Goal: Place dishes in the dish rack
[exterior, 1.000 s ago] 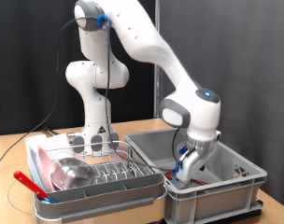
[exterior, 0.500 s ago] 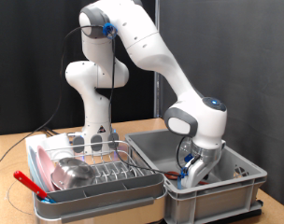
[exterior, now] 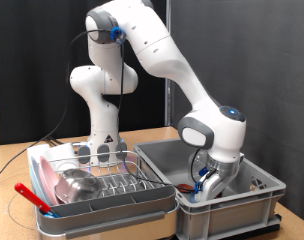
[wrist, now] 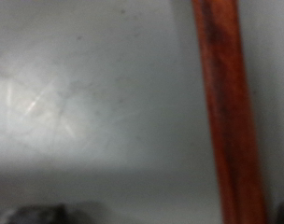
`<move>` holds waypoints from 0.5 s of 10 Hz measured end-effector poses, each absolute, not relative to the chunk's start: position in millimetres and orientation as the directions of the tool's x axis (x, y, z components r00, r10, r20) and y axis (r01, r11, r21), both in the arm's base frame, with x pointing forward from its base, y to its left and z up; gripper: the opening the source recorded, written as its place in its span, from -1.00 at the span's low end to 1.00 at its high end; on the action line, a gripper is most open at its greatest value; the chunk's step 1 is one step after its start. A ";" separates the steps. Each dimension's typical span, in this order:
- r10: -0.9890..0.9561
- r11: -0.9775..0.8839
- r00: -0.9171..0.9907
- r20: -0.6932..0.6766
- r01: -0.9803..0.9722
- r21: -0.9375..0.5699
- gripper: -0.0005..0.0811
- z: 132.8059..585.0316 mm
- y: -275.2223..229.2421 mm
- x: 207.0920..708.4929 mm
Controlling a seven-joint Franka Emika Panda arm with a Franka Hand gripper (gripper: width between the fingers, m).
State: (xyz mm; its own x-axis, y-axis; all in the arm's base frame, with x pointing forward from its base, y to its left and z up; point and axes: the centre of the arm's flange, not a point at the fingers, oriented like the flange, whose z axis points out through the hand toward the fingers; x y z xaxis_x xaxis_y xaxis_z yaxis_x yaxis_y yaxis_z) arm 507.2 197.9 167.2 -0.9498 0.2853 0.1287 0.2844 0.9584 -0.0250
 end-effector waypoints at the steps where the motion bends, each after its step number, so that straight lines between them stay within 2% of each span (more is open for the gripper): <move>1: 0.293 0.956 -0.947 0.130 0.292 -0.027 0.01 166.5 195.9 509.7; 2: 0.300 0.954 -0.945 0.133 0.299 -0.028 0.01 165.9 194.4 512.6; 3: 0.307 0.952 -0.942 0.136 0.305 -0.030 -0.50 165.7 192.9 515.5; 4: 0.315 0.949 -0.938 0.142 0.314 -0.031 -0.50 165.4 191.5 517.7; 5: 0.321 0.947 -0.935 0.147 0.320 -0.031 -0.78 165.7 191.4 518.5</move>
State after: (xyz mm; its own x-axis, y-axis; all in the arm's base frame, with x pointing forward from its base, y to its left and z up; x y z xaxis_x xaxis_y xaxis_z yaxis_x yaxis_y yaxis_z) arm 518.5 191.4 165.7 -0.9354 0.3214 0.1472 0.3204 0.9468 -0.0307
